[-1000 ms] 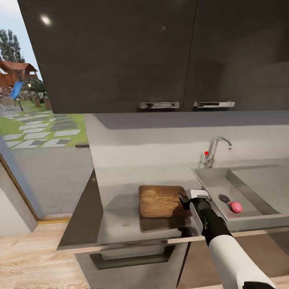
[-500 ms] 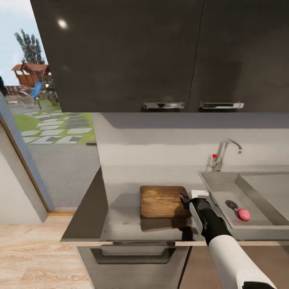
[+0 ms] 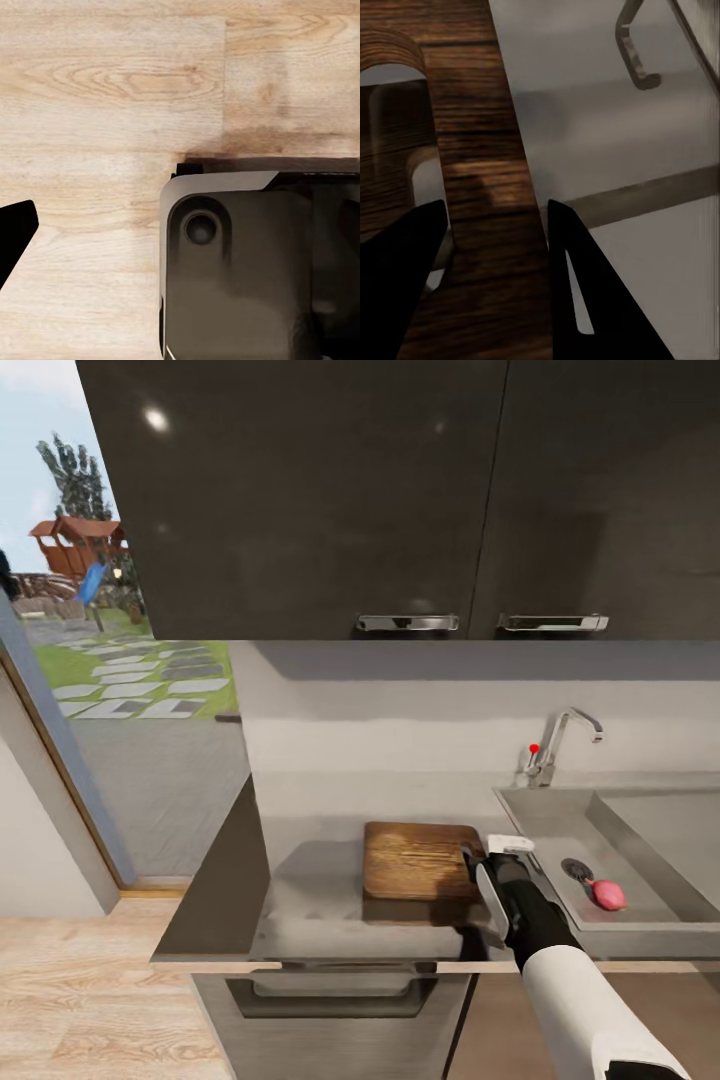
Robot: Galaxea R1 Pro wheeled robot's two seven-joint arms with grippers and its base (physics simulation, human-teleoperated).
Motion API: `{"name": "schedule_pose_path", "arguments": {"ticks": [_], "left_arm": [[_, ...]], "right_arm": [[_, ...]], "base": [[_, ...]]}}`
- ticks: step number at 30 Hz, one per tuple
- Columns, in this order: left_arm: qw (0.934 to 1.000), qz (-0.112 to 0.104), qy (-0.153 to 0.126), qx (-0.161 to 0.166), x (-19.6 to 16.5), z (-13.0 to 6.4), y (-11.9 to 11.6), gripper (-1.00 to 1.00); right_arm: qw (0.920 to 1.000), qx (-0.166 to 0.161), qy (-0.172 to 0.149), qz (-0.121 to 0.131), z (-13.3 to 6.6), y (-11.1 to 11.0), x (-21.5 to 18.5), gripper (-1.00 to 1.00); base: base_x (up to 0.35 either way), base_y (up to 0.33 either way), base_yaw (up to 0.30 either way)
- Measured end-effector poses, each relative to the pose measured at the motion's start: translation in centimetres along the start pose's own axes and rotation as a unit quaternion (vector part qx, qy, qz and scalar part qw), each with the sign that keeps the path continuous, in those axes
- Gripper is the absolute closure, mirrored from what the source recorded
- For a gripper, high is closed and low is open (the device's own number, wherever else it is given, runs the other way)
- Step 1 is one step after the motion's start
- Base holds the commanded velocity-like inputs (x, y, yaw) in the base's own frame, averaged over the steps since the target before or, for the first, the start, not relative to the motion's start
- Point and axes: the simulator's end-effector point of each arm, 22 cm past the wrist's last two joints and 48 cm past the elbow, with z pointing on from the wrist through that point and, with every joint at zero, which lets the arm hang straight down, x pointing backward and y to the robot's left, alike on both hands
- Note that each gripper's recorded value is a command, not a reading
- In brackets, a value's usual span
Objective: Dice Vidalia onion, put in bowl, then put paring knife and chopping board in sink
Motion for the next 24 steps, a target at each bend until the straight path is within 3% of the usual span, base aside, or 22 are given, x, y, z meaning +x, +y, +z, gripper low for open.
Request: {"name": "schedule_pose_path", "arguments": {"ticks": [24], "left_arm": [[1.0000,0.000,-0.001,0.000,-0.1,0.0,0.0,-1.00]], "right_arm": [[0.9996,0.025,0.014,-0.006,0.6,-1.2,1.4,1.00]], "base": [[0.006,-0.024,0.000]]}}
